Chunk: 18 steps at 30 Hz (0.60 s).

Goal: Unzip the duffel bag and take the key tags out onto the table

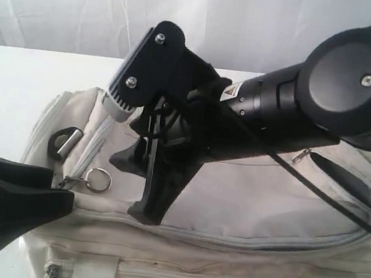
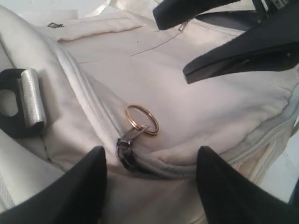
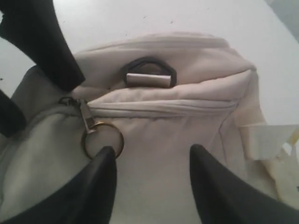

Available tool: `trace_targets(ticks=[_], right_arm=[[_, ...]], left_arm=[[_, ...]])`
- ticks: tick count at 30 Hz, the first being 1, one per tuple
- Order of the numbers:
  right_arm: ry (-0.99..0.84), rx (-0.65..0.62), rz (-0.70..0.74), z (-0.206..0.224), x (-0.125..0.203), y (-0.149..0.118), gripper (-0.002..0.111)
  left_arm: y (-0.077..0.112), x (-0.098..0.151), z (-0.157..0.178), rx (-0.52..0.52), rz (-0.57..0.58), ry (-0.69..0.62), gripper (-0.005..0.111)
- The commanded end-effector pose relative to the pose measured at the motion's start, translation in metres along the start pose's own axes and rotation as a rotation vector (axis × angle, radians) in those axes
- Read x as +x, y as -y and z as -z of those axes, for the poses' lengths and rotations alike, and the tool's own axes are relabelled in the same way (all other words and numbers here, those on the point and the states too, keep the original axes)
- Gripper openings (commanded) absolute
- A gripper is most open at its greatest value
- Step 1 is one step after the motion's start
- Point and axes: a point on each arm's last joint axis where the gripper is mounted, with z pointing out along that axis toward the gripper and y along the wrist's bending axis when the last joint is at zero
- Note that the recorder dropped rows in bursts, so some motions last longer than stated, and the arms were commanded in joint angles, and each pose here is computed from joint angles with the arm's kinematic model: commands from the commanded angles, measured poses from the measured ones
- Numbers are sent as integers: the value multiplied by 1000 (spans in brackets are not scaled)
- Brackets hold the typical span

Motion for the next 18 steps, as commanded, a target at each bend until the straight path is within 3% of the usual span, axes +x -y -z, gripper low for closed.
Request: trace_targets(ticks=[1, 6, 12, 18], right_arm=[[-61, -49, -17, -11, 11, -2, 46], [-117, -99, -50, -31, 22, -4, 56], [-66, -145, -216, -36, 18, -8, 59], [-60, -140, -229, -36, 17, -8, 58]], left_arm=[[0, 13, 0, 8, -2, -36, 60], [0, 17, 0, 6, -14, -46, 56], [0, 17, 0, 8, -73, -46, 28], [-1, 17, 0, 6, -97, -45, 16]])
